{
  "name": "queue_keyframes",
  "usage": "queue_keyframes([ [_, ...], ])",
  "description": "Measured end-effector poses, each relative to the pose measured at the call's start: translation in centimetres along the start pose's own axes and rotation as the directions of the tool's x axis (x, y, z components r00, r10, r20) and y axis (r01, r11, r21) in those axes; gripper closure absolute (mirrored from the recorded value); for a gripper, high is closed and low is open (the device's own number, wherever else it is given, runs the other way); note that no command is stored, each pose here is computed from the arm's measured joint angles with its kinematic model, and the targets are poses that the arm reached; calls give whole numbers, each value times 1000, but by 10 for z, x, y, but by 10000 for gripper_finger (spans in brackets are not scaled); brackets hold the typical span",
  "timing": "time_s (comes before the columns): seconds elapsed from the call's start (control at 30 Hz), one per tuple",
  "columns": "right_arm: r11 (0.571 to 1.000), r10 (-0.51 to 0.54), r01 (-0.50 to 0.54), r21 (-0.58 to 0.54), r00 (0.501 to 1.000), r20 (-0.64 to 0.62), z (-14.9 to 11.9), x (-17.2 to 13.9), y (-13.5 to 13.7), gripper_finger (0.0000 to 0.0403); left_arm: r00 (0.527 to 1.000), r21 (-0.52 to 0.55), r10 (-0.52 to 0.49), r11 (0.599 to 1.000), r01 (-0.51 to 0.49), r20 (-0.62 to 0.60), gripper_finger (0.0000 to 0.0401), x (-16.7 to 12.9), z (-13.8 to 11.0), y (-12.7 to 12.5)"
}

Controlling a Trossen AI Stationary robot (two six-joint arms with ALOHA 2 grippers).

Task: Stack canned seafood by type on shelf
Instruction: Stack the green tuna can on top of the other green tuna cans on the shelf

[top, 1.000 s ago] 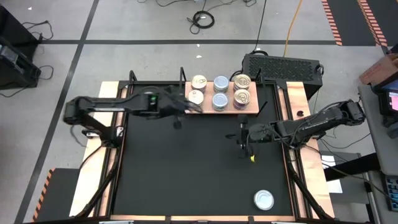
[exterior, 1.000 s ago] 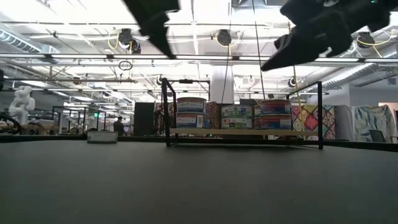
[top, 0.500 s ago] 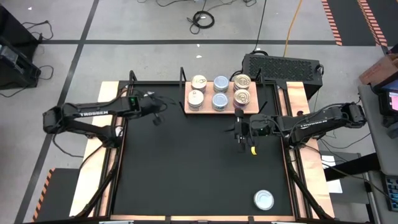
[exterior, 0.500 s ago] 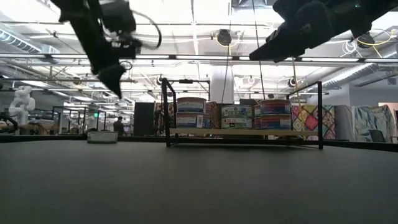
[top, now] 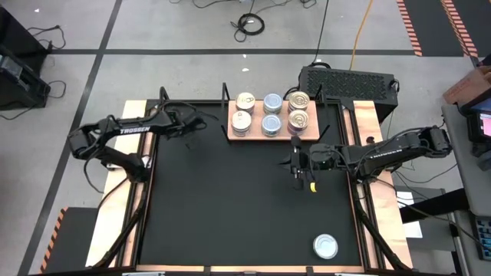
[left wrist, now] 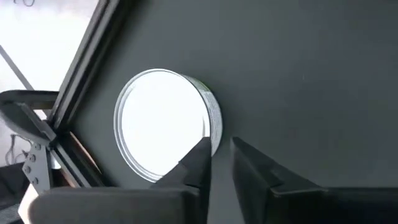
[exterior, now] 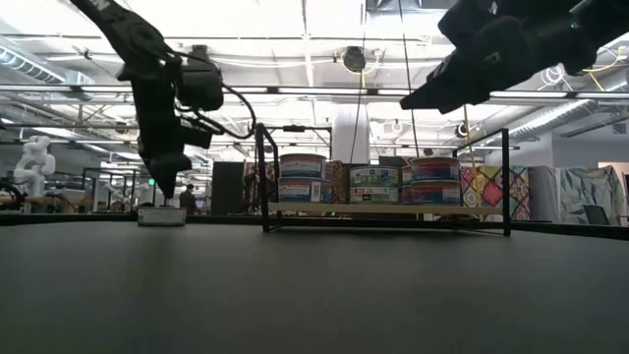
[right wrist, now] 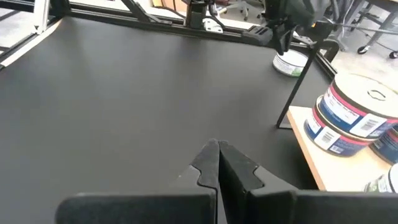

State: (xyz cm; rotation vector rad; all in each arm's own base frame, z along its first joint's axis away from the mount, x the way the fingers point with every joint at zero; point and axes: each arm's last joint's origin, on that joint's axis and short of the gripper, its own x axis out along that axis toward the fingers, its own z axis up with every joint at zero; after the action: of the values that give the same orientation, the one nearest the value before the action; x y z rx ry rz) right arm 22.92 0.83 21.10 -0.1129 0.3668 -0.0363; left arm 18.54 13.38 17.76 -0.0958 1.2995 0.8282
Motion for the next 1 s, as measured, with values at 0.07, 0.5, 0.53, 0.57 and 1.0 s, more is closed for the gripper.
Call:
queue_keyframes([
  [0.07,1000,-4,4,1,1000,-1,0,0,-1,403,1000,20,-1,1000,1,-12,317,3,0,-1],
  [0.5,1000,-5,5,-4,1000,3,0,0,-1,403,988,132,130,984,-119,-79,201,35,6,-12],
  [0.53,1000,-5,5,-3,1000,1,0,0,-1,403,988,148,130,982,-116,-88,200,37,5,-12],
  [0.57,1000,-5,5,-3,1000,0,0,0,-1,403,987,155,130,981,-113,-98,200,39,5,-13],
  [1.0,1000,-4,4,16,1000,-2,0,0,-1,403,971,180,200,968,-176,-129,281,46,3,-15],
])
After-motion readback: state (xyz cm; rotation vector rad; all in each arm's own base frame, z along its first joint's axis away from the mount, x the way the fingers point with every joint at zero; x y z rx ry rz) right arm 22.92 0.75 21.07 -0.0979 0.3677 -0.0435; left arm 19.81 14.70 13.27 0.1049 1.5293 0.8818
